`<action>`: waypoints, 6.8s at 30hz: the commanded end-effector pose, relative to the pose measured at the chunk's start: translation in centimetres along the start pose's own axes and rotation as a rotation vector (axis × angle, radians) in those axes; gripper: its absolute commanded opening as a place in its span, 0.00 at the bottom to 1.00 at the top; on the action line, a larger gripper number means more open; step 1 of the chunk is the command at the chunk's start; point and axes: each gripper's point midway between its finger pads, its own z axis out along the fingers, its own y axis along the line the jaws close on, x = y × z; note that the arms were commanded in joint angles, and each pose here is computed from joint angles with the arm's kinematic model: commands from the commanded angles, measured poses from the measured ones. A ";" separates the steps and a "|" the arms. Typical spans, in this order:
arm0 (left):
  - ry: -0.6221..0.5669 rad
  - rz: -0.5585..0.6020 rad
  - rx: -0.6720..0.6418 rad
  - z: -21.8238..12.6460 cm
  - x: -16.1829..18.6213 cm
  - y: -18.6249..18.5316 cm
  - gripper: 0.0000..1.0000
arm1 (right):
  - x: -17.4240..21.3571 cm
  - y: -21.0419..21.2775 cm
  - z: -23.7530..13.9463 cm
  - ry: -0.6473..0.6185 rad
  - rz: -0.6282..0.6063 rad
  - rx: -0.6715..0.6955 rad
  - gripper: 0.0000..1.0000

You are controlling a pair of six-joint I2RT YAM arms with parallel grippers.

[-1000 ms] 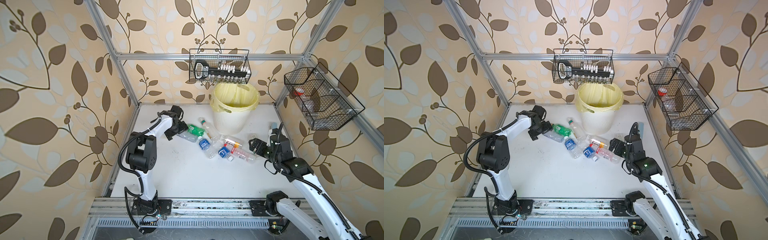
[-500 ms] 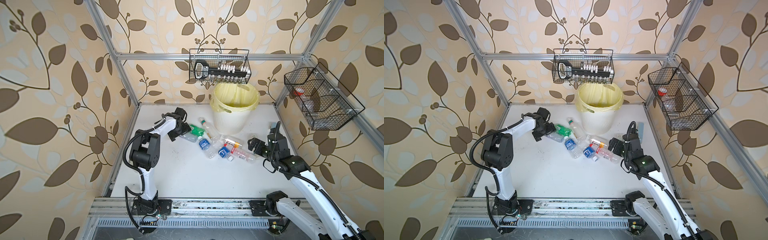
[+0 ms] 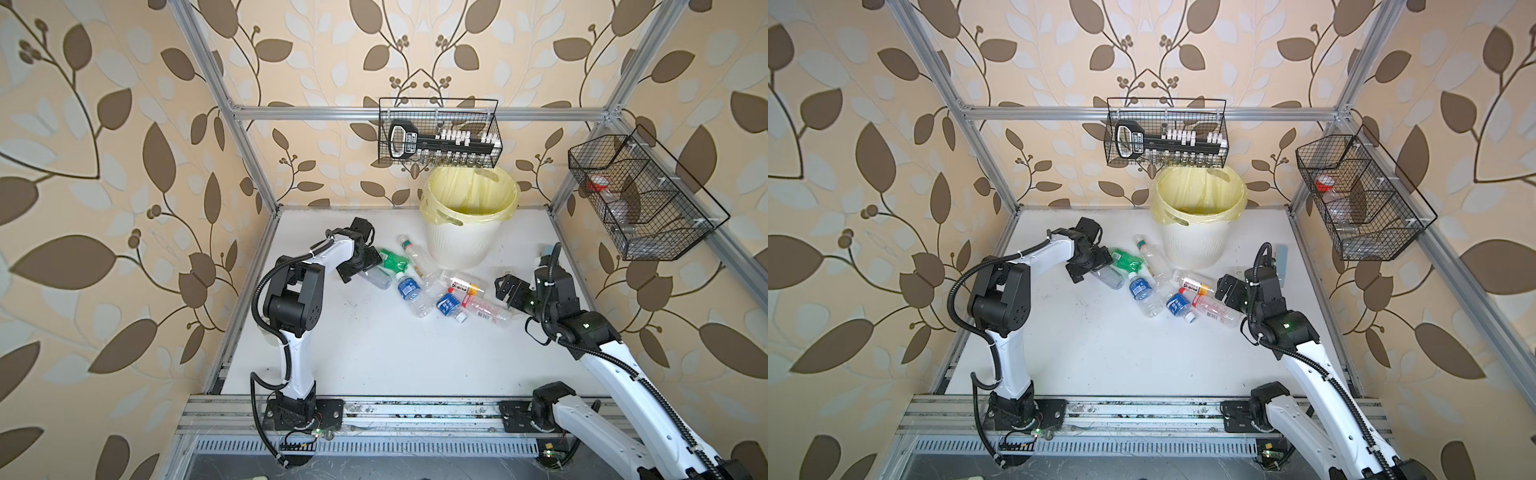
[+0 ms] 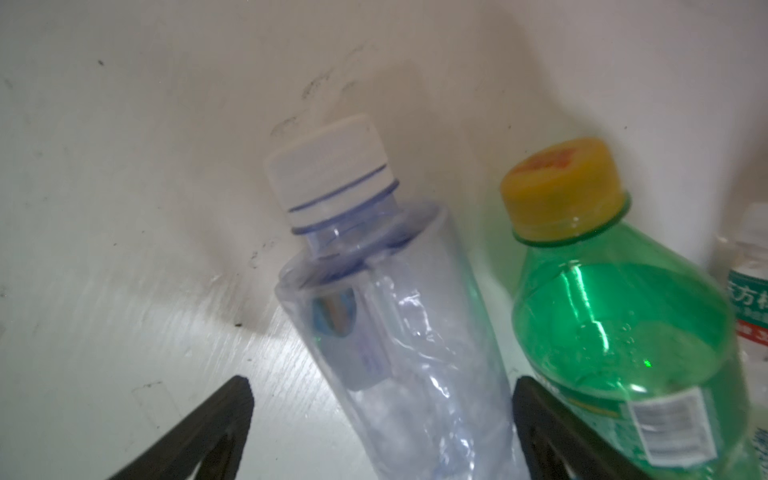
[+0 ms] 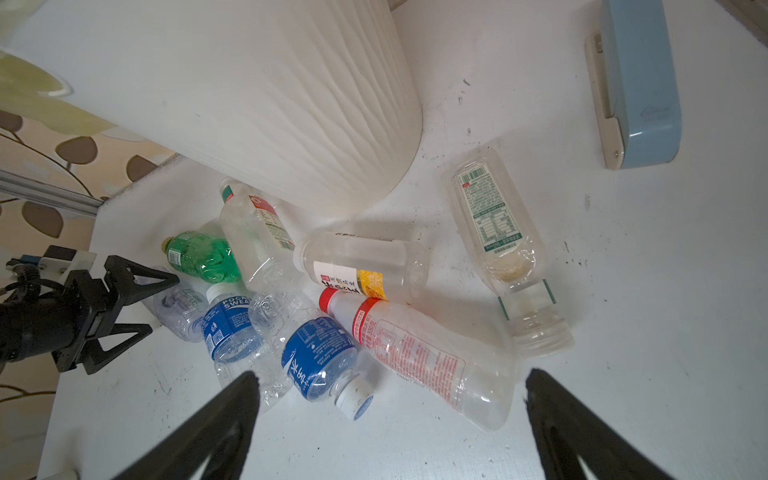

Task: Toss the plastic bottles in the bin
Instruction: 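Lower left gripper onto the clear white-cap water bottle and close it, then lift the clear water bottle with left gripper and carry it over the bin, then open left gripper over the bin to drop the water bottle, then draw left gripper back toward the pile while right gripper moves toward the clear juice bottle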

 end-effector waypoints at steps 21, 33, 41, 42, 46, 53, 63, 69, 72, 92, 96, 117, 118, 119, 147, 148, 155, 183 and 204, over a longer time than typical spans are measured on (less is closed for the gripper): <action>-0.032 0.055 -0.070 0.2 -2.0 3.2 0.60 | 0.3 -0.7 -0.3 -0.014 -0.004 0.021 1.00; -0.076 -0.023 0.107 -5.0 -6.1 4.3 0.61 | 0.7 -1.2 -1.5 -0.028 0.010 0.010 1.00; -0.079 0.074 0.278 -8.7 -5.1 2.0 0.57 | 0.8 -1.3 -2.2 -0.040 0.032 -0.008 1.00; -0.081 0.087 0.299 -9.2 -5.0 1.7 0.57 | 0.8 -1.3 -2.2 -0.040 0.034 -0.010 1.00; -0.100 0.154 0.380 -12.0 -5.0 0.2 0.58 | 1.1 -1.9 -2.3 -0.038 0.046 0.013 1.00; -0.123 0.257 0.553 -17.7 -5.2 -3.1 0.59 | 1.7 -3.1 -2.4 -0.049 0.061 0.045 1.00; -0.180 0.332 0.758 -24.8 -5.3 -6.4 0.59 | 1.6 -3.1 -2.5 -0.060 0.094 0.041 1.00; -0.262 0.366 0.854 -29.5 -5.6 -8.3 0.61 | 1.5 -2.7 -2.6 -0.069 0.112 0.030 1.00; -0.324 0.373 0.886 -31.7 -5.9 -8.7 0.62 | 1.6 -2.5 -2.5 -0.071 0.112 0.029 1.00; -0.506 0.380 1.057 -40.4 -6.5 -11.3 0.56 | 2.0 -2.1 -2.5 -0.084 0.117 0.023 1.00; -0.520 0.368 1.072 -41.3 -6.5 -11.5 0.54 | 2.0 -2.1 -2.5 -0.083 0.114 0.023 1.00; -0.558 0.414 1.106 -42.4 -5.3 -15.1 0.51 | 1.6 -2.4 -2.8 -0.093 0.104 0.050 1.00; -0.567 0.435 1.117 -42.7 -5.1 -16.2 0.51 | 1.6 -2.4 -2.9 -0.093 0.105 0.049 1.00; -0.575 0.458 1.128 -43.0 -4.9 -17.6 0.52 | 1.6 -2.4 -3.0 -0.092 0.107 0.048 1.00; -0.805 0.613 1.074 -50.2 -0.6 -21.1 0.99 | 1.7 -2.6 -4.0 -0.116 0.122 0.086 1.00; -0.792 0.624 1.049 -49.4 -0.2 -20.4 0.99 | 1.5 -2.4 -4.0 -0.114 0.121 0.081 1.00; -0.701 0.670 0.822 -40.9 1.5 -15.8 0.99 | 2.2 -2.0 -2.5 -0.043 0.083 0.125 1.00; -0.428 0.888 0.380 -25.5 3.4 -5.0 0.99 | 2.8 -4.0 -1.4 0.089 -0.143 0.155 1.00; -0.523 1.025 0.454 -22.3 6.3 -3.0 0.99 | 3.5 -5.3 2.2 0.140 -0.087 0.205 1.00</action>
